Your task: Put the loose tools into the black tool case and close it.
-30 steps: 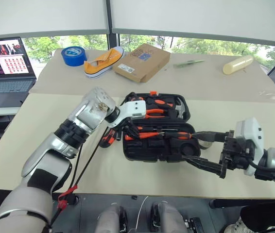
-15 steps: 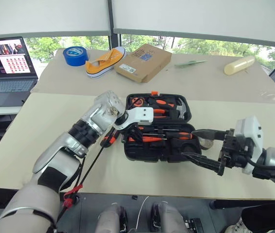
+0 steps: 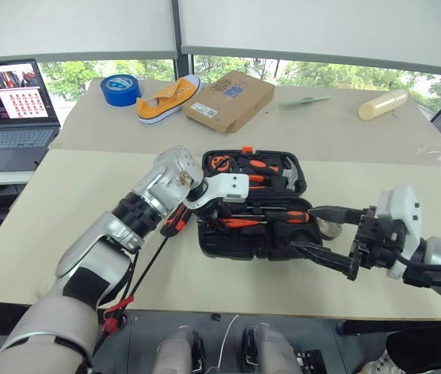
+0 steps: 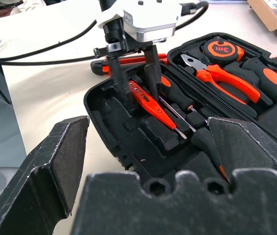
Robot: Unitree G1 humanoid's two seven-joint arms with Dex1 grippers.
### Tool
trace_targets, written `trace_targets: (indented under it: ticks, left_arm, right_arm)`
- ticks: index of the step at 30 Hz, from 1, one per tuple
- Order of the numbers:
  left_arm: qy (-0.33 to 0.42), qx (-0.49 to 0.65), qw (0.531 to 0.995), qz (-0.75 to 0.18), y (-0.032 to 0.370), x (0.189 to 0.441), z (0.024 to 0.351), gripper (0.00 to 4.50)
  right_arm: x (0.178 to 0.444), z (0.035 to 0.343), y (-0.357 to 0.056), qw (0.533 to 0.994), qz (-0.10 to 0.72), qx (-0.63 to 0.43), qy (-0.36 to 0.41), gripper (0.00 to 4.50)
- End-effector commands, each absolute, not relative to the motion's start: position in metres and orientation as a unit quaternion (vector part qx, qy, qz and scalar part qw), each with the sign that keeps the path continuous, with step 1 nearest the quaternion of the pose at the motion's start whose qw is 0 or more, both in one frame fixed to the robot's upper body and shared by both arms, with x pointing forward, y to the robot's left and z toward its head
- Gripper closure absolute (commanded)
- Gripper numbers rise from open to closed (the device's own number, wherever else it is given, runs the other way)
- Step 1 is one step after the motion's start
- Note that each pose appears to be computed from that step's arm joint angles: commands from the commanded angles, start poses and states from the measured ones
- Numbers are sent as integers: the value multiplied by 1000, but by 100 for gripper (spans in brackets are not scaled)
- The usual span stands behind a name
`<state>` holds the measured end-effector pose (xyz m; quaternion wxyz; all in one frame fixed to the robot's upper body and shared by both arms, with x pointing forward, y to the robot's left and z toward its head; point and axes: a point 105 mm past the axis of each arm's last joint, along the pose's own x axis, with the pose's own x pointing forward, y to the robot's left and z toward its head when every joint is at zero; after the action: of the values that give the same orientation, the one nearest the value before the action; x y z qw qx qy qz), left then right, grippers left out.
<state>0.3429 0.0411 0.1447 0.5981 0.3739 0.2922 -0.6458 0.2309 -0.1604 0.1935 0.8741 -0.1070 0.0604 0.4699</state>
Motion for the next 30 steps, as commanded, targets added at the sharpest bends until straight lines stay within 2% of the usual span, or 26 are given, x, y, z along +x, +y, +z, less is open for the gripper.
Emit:
trace_targets:
  ticks: [1,4,14,18,20,30]
  left_arm:
    - [267,366,623,-638,51,344,179,22]
    - [255,352,633,-641,57,341,187,61]
    - [187,263,689,-649,58,342,183,443]
    - [79,242,691,-677,50,336,175,447]
    - [81,253,703,-660,53,340,160,447]
    - [91,230,721,-648,44,343,138,447]
  right_arm:
    - [231,202,-157,873,473,-117,36,0]
    - [232,202,-158,872,473,-117,37,0]
    - [235,203,-159,869,478,-119,39,0]
    - [235,203,-158,867,482,-121,43,0]
    - [234,203,-158,865,485,-122,45,0]
    - [235,204,-157,863,489,-121,49,0]
